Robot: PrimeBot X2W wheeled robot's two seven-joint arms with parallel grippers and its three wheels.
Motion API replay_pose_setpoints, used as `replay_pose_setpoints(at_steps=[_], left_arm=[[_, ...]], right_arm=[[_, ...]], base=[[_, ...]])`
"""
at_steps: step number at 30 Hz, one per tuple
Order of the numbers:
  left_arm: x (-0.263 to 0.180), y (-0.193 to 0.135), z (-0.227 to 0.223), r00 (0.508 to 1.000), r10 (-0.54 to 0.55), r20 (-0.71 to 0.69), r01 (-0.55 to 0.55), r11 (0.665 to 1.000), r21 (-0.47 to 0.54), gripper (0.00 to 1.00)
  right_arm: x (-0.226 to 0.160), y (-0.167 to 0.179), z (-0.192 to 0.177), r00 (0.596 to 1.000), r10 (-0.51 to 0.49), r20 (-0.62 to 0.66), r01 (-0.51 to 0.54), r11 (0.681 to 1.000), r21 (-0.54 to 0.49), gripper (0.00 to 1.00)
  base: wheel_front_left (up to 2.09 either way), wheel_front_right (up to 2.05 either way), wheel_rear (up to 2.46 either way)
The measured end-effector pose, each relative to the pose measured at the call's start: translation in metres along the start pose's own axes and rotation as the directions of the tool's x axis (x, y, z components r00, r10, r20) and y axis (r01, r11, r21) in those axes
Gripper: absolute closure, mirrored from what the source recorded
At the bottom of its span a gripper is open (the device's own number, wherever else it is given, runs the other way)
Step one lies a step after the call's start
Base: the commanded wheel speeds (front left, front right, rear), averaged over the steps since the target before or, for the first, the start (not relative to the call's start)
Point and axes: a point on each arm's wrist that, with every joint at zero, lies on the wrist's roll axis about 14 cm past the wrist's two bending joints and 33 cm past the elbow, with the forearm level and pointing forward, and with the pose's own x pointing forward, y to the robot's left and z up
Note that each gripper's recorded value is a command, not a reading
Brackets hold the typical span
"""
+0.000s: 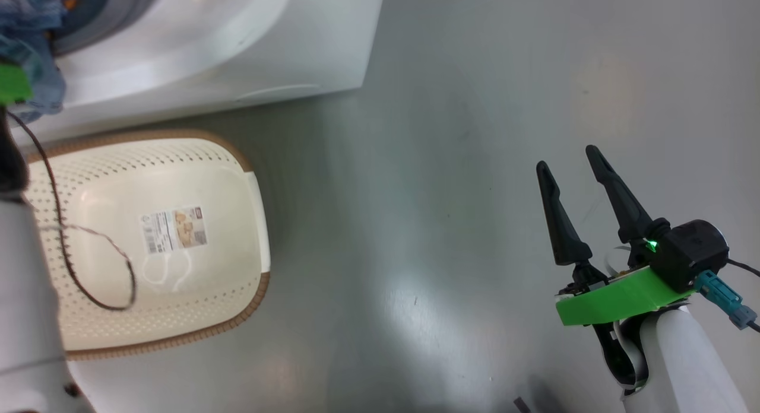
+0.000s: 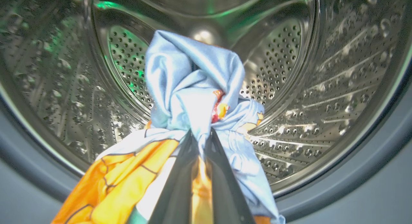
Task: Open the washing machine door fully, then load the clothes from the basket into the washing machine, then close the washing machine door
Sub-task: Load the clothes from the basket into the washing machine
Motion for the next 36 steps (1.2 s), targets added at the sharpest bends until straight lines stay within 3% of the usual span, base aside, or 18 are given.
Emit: replay_pose_setpoints(at_steps=[7, 11, 21, 28, 36], left_arm=[[0.045, -0.011, -0.038, 0.989, -0.069, -0.13, 0.069, 0.998, -0.005, 1.0], [0.073, -0.018, -0.05, 0.973, -0.123, -0.196, 0.135, 0.989, 0.052, 1.0], [0.101, 0.001, -0.083, 0.957, -0.104, -0.271, 0.124, 0.991, 0.055, 1.0], [0.126, -0.004, -0.052, 0.984, -0.167, -0.056, 0.173, 0.976, 0.133, 1.0], [0.141, -0.027, 0.015, 0.951, -0.261, 0.166, 0.218, 0.946, 0.24, 1.0]], right_arm=[[0.009, -0.003, -0.029, 0.998, -0.009, -0.056, 0.011, 1.0, 0.022, 0.0], [0.017, 0.004, -0.05, 0.996, 0.011, -0.091, -0.007, 0.999, 0.045, 0.0], [0.029, 0.007, -0.084, 0.989, 0.017, -0.144, -0.003, 0.995, 0.095, 0.0], [0.033, 0.008, -0.106, 0.983, 0.025, -0.182, -0.005, 0.994, 0.107, 0.0], [0.038, 0.009, -0.109, 0.983, 0.03, -0.179, -0.009, 0.993, 0.116, 0.0]], base=[[0.0, 0.0, 0.0], [0.0, 0.0, 0.0], [0.0, 0.0, 0.0], [0.0, 0.0, 0.0], [0.0, 0.0, 0.0]])
